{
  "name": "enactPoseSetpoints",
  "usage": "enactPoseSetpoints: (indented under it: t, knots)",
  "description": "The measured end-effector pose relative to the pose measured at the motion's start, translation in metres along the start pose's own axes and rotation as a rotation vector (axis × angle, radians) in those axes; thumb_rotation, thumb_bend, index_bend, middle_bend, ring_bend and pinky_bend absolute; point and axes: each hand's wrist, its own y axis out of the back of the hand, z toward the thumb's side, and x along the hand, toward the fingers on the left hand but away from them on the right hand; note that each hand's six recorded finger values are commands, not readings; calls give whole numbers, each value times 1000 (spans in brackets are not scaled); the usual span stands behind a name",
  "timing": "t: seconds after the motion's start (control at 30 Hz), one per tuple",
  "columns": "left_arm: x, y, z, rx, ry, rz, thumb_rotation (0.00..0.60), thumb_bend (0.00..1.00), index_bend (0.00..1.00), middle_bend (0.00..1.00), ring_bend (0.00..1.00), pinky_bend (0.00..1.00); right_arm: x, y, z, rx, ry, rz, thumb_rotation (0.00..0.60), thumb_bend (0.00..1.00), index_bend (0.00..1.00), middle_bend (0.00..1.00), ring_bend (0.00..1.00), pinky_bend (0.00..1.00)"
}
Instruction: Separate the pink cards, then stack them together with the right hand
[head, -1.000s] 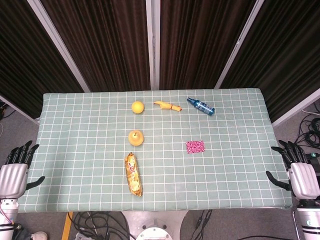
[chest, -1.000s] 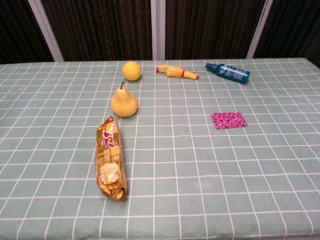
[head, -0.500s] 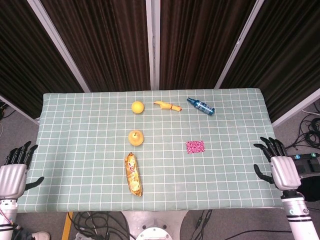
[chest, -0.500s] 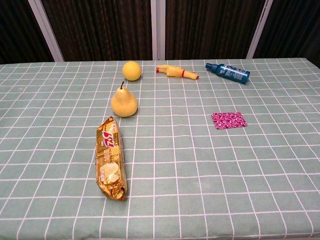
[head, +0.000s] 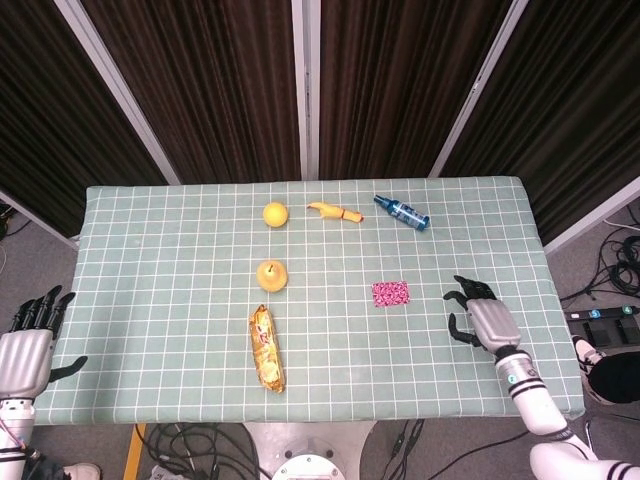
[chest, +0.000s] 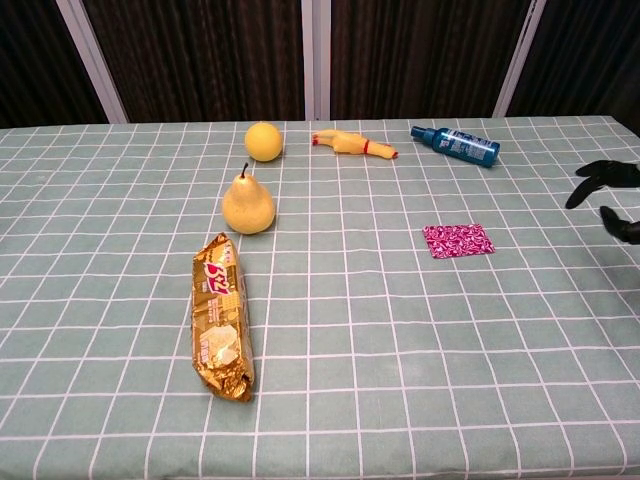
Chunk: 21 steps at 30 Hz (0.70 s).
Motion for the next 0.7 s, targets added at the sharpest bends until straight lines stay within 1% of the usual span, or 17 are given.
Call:
enactPoseSetpoints:
  t: [0.1, 0.2, 0.4, 0.5, 0.7]
  knots:
    - [0, 0, -1, -1, 1, -1, 600, 6, 163, 156, 126, 137, -19, -10, 12, 22, 10, 40, 266, 594, 263, 11, 0, 0]
    - [0, 0, -3, 1, 6, -2, 600, 6, 163, 156, 126, 137, -33, -16, 22, 52, 21, 61, 264, 593, 264, 11, 0, 0]
    - [-1, -2, -5, -3, 11, -15, 600, 5, 163, 156, 126, 137, -53, -25, 31, 95, 25, 79, 261, 572, 265, 10, 0, 0]
    - [0, -2, -5, -5, 10, -17, 600, 6, 163, 156, 126, 137, -60, -28, 35, 124, 32, 80, 266, 574, 265, 11, 0, 0]
    - [1, -2, -4, -4, 1, -18, 600, 6, 163, 156, 126, 137, -71, -34, 40, 146, 34, 83, 261, 573, 265, 10, 0, 0]
